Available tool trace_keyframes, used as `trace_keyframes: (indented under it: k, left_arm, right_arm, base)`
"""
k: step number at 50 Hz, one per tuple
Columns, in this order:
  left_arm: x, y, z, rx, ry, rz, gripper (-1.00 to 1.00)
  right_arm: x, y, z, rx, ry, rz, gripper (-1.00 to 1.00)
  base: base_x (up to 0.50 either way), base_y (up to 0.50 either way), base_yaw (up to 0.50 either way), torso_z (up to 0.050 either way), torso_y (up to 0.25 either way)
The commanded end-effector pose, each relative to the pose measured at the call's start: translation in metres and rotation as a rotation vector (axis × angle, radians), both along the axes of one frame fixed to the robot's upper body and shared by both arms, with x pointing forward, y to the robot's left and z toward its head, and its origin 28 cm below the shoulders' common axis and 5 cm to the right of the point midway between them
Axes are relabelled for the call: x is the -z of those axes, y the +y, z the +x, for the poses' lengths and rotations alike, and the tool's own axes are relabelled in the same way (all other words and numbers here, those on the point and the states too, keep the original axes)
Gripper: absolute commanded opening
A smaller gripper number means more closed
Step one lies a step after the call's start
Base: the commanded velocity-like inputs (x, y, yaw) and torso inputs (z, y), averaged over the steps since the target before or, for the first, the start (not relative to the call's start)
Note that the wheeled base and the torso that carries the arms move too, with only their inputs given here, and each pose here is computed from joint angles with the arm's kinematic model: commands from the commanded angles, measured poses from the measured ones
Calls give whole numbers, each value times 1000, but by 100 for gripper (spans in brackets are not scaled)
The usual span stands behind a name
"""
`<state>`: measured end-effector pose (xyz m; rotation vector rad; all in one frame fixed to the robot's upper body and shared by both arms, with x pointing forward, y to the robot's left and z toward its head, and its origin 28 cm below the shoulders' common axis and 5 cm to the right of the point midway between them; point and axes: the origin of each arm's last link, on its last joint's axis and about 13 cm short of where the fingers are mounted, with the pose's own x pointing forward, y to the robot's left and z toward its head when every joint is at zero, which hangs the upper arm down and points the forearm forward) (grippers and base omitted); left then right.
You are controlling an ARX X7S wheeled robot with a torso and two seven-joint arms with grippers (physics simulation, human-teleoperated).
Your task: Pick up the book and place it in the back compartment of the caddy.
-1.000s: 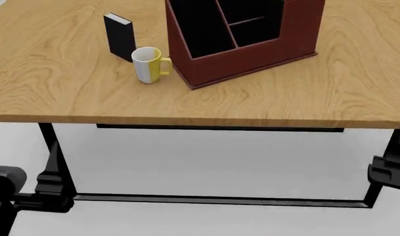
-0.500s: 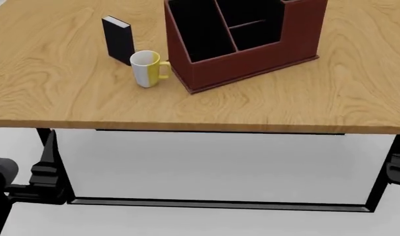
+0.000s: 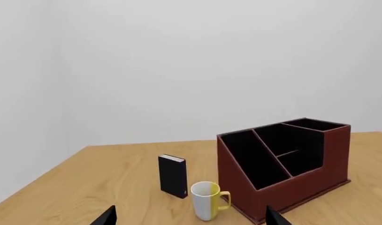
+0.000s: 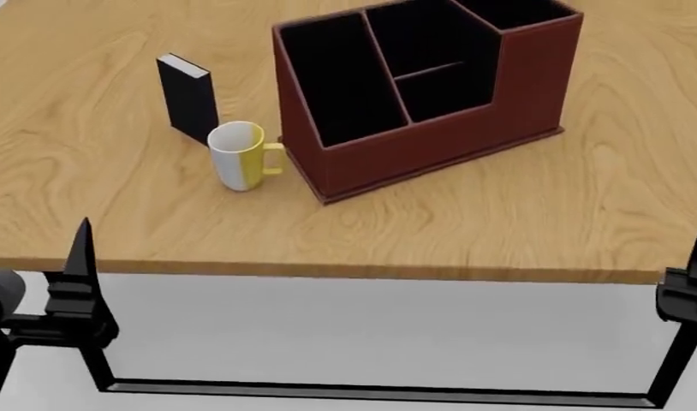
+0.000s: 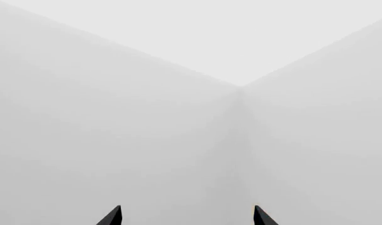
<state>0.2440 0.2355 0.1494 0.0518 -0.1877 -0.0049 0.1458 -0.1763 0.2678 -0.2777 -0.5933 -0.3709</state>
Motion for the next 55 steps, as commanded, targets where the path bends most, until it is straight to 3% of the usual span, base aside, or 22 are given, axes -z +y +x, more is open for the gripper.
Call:
trace_keyframes:
  k: [1,55]
  left_arm:
    - [0,1,0,-6,-6,1,100]
    - [-2,4,1,-22,-15,-19,100]
  right_arm:
    - [0,1,0,-4,2,-3,100]
    - [0,1,0,-6,4,-7,100]
  base:
    - [355,-51,0,0,0]
    - [355,-40,0,0,1]
